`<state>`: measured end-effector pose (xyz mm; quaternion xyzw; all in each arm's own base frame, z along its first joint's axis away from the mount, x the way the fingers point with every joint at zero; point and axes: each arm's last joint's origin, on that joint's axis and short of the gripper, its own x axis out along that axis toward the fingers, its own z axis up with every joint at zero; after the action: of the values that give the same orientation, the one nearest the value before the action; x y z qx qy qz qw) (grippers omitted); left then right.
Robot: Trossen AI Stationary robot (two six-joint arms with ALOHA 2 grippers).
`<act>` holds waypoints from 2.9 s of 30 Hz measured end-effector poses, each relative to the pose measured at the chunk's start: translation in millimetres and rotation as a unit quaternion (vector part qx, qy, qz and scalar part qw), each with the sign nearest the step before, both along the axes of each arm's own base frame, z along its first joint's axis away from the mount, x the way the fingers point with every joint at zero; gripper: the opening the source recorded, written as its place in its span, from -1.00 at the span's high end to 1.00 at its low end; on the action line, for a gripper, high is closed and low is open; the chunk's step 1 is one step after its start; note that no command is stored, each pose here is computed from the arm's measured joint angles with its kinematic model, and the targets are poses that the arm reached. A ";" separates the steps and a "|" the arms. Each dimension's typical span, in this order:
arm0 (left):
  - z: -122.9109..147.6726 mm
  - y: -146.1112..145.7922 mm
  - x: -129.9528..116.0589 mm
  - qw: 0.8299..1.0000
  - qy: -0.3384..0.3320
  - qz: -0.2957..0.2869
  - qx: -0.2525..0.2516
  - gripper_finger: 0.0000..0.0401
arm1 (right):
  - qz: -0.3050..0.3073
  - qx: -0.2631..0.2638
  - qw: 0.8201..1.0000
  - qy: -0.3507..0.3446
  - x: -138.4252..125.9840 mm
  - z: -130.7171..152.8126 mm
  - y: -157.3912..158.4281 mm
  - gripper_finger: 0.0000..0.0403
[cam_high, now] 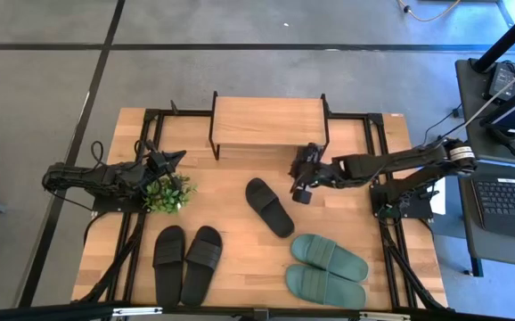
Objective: Pick and place slides into the shelf
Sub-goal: Put the black slide under the shelf
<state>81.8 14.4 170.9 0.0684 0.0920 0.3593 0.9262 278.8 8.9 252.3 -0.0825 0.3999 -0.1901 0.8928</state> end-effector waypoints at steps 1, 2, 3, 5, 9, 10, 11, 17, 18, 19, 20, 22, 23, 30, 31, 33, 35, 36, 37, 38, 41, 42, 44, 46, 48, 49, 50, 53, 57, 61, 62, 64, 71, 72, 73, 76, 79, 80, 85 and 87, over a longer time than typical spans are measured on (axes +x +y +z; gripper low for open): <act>0.0 0.0 0.0 1.000 0.000 0.000 0.000 1.00 | 0.004 0.003 1.000 0.007 -1.1 -0.9 1.3 0.40; 0.0 0.0 0.0 1.000 0.000 0.000 0.000 1.00 | 0.012 0.009 1.000 0.019 -2.7 -2.4 3.0 0.40; 0.0 0.0 0.0 1.000 0.000 0.000 0.000 1.00 | 0.014 0.012 0.999 0.038 -5.5 -4.8 4.4 0.40; 0.0 0.0 0.0 1.000 0.000 0.000 0.000 1.00 | -0.012 0.020 0.997 0.073 -12.4 -10.9 5.5 0.40; 0.0 0.0 0.0 1.000 0.000 -0.001 0.000 1.00 | -0.086 0.035 0.986 0.138 -29.9 -20.7 3.1 0.44; 0.0 0.0 0.0 1.000 0.000 0.000 0.000 1.00 | -0.089 0.041 0.985 0.139 -30.9 -23.3 3.5 0.45; 0.0 0.0 0.0 1.000 0.000 0.000 0.000 1.00 | -0.085 0.049 0.986 0.137 -31.0 -26.7 4.6 0.46; 0.0 0.0 0.0 1.000 0.000 0.000 0.000 1.00 | 0.007 0.059 0.998 0.023 -11.3 -56.5 11.2 0.53; 0.0 0.0 0.0 1.000 0.000 0.000 0.000 1.00 | 0.031 0.048 0.998 0.003 -8.1 -59.9 13.1 0.54; 0.0 0.0 0.0 1.000 0.000 0.000 0.000 1.00 | 0.055 0.034 0.998 -0.009 -6.8 -63.0 15.2 0.54; 0.0 0.0 0.0 1.000 0.000 0.000 0.000 1.00 | 0.075 0.021 0.997 -0.016 -6.3 -65.1 17.1 0.54; 0.0 0.0 0.0 1.000 0.000 0.000 0.000 1.00 | 0.102 0.006 0.994 -0.031 -6.4 -68.9 20.3 0.54; 0.0 0.0 0.0 1.000 0.000 0.000 0.000 1.00 | 0.106 0.003 0.993 -0.040 -6.5 -70.3 20.9 0.54; 0.0 0.0 0.0 1.000 0.000 0.000 0.000 1.00 | 0.072 0.041 0.992 -0.090 -5.9 -71.7 20.8 0.54; 0.0 0.0 0.0 1.000 0.000 0.000 0.000 1.00 | 0.073 0.040 0.992 -0.090 -5.8 -71.6 20.8 0.54; 0.0 0.0 0.0 1.000 0.000 0.000 0.000 1.00 | 0.084 0.028 0.993 -0.084 -5.8 -71.6 20.8 0.54; 0.0 0.0 0.0 1.000 0.000 0.000 0.000 1.00 | 0.097 0.013 0.992 -0.077 -5.7 -71.5 20.8 0.52; 0.0 0.0 0.0 1.000 0.000 0.000 0.000 1.00 | 0.103 0.007 0.992 -0.074 -5.7 -71.5 20.9 0.48; 0.0 0.0 0.0 1.000 0.000 0.000 0.000 1.00 | 0.110 0.001 0.991 -0.071 -5.7 -71.4 21.3 0.44; 0.0 0.0 0.0 1.000 0.000 0.000 0.000 1.00 | 0.111 -0.001 0.991 -0.071 -5.7 -71.4 21.3 0.38; 0.0 0.0 0.0 1.000 0.000 0.000 0.000 1.00 | 0.111 -0.001 0.991 -0.071 -5.6 -71.3 21.4 0.14; 0.0 0.0 0.0 1.000 0.000 0.000 0.000 1.00 | 0.111 -0.001 0.991 -0.071 -5.6 -71.4 21.4 0.05; 0.0 0.0 0.0 1.000 0.001 0.000 0.001 1.00 | 0.111 -0.001 0.991 -0.071 -5.5 -71.3 21.4 -0.12; 0.0 0.0 0.0 1.000 0.000 0.000 0.001 1.00 | 0.111 0.000 0.991 -0.080 -4.5 -70.1 21.5 -0.26; 0.0 0.0 0.0 1.000 0.001 0.000 0.001 1.00 | 0.113 -0.001 0.989 -0.091 -3.1 -68.0 22.2 -0.37; -0.1 0.0 0.0 1.000 0.001 0.000 0.001 1.00 | 0.115 -0.002 0.989 -0.093 -2.9 -67.7 23.2 -0.41; 0.0 0.0 0.0 1.000 0.001 0.000 0.001 1.00 | 0.120 -0.008 0.988 -0.092 -2.7 -67.4 23.4 -0.44; 0.0 0.0 0.0 1.000 0.000 0.000 0.001 1.00 | 0.132 -0.021 0.986 -0.104 -0.1 -65.4 24.0 -0.47; 0.0 0.0 0.0 1.000 0.001 0.000 0.001 1.00 | 0.152 -0.042 0.982 -0.108 7.3 -71.9 27.1 -0.43; -0.1 0.0 0.0 1.000 0.001 0.000 0.001 1.00 | 0.182 -0.065 0.976 -0.095 14.9 -81.6 35.0 -0.38; 0.0 0.0 0.0 1.000 0.000 0.000 0.001 1.00 | 0.191 -0.071 0.975 -0.087 18.1 -83.2 37.2 -0.37; -0.1 0.0 0.0 1.000 0.000 0.000 0.001 1.00 | 0.203 -0.080 0.973 -0.081 24.0 -83.9 41.4 -0.34; 0.0 0.0 0.0 1.000 0.000 0.000 0.001 1.00 | 0.243 -0.113 0.963 0.000 44.6 -100.3 48.7 -0.30; 0.0 0.0 0.0 1.000 0.000 0.000 0.001 1.00 | 0.248 -0.116 0.962 0.016 46.2 -104.6 48.8 -0.30; -0.1 0.0 0.0 1.000 0.001 0.000 0.001 1.00 | 0.247 -0.118 0.961 0.027 48.6 -108.8 49.1 -0.30; -0.1 0.0 0.0 1.000 0.001 0.000 0.001 1.00 | 0.214 -0.150 0.964 0.047 53.5 -116.4 47.6 -0.30; 0.0 0.0 0.0 1.000 0.001 0.000 0.001 1.00 | 0.181 -0.180 0.965 0.055 56.2 -119.2 45.7 -0.30; -0.1 0.0 0.0 1.000 0.001 0.000 0.001 1.00 | 0.175 -0.186 0.965 0.056 56.4 -120.1 45.3 -0.30; 0.0 0.0 0.0 1.000 0.001 0.000 0.001 1.00 | 0.169 -0.188 0.966 0.060 56.6 -121.5 43.2 -0.30; 0.0 0.0 0.0 1.000 0.001 0.000 0.001 1.00 | 0.169 -0.188 0.966 0.059 56.8 -121.4 43.2 -0.30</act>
<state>81.8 14.4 170.9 0.0692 0.0923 0.3591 0.9261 335.6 52.1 130.9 -0.3261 0.3889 -0.1030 0.8555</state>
